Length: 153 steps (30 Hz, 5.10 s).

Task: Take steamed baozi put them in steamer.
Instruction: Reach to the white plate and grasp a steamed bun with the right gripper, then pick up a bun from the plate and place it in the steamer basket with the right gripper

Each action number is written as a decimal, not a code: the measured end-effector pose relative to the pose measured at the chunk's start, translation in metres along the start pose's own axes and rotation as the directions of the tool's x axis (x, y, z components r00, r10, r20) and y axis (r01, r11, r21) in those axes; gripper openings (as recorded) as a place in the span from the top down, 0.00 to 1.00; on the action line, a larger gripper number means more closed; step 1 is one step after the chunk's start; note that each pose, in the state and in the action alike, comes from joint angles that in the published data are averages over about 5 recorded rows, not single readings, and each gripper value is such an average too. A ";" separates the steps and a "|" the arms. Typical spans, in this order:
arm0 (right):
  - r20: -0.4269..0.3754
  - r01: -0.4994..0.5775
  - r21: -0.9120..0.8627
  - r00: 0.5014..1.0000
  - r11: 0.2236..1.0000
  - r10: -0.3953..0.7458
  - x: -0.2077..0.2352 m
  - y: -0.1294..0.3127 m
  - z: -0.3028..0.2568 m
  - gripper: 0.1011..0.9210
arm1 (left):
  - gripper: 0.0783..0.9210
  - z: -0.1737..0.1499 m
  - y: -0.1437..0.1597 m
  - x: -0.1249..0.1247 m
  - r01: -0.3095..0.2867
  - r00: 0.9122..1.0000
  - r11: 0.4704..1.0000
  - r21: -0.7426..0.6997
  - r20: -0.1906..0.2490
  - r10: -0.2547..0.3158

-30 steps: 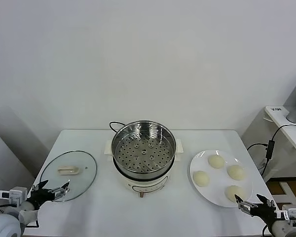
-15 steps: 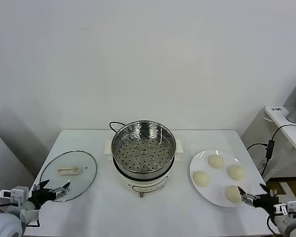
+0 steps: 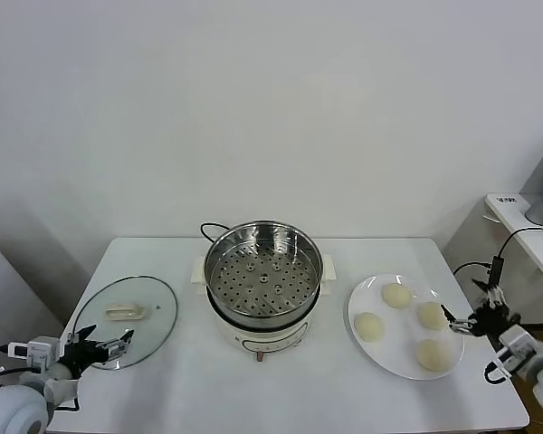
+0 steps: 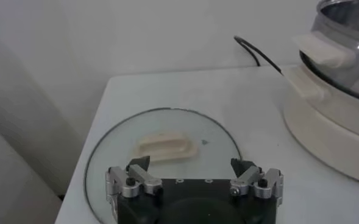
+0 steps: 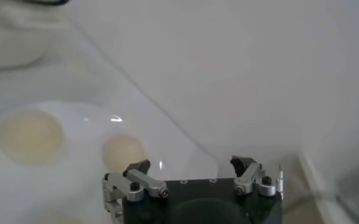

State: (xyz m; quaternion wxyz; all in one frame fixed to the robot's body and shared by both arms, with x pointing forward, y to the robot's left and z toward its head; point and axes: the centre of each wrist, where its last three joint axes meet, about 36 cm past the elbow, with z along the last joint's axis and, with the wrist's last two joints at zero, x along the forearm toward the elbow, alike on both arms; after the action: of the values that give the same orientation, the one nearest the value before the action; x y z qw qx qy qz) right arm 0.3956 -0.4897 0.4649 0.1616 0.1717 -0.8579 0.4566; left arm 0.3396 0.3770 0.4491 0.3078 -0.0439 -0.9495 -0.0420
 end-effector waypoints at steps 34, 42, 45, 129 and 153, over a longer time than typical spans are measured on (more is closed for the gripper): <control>-0.219 0.664 0.319 0.746 0.676 -0.629 -0.175 -0.117 -0.065 0.12 | 0.12 -0.016 0.000 -0.013 0.003 1.000 1.000 -0.030 0.015 -0.003; -0.273 0.717 0.337 0.694 0.610 -0.666 -0.211 -0.104 -0.076 0.12 | 0.12 -0.018 0.003 -0.016 0.006 1.000 0.999 -0.035 0.015 -0.005; -0.287 0.729 0.341 0.682 0.594 -0.672 -0.221 -0.099 -0.080 0.12 | 0.12 -0.019 0.003 -0.016 0.006 1.000 0.999 -0.036 0.015 -0.005; -0.167 0.126 0.985 0.576 -0.114 -0.800 -0.273 -0.125 -0.475 0.51 | 0.12 -0.016 -0.012 -0.015 -0.035 0.999 0.998 -0.045 0.010 0.036; -0.257 0.121 0.966 0.565 -0.229 -0.784 -0.294 -0.043 -0.470 0.51 | 0.12 -0.014 -0.014 -0.016 -0.041 0.999 0.998 -0.038 0.006 0.041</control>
State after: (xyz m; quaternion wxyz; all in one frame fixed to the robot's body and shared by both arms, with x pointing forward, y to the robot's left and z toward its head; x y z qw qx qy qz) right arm 0.7322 -0.0744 0.6181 -0.0530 0.6594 -0.1524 0.7343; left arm 0.3592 0.3608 0.4499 0.3043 -0.0693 -0.9485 -0.0534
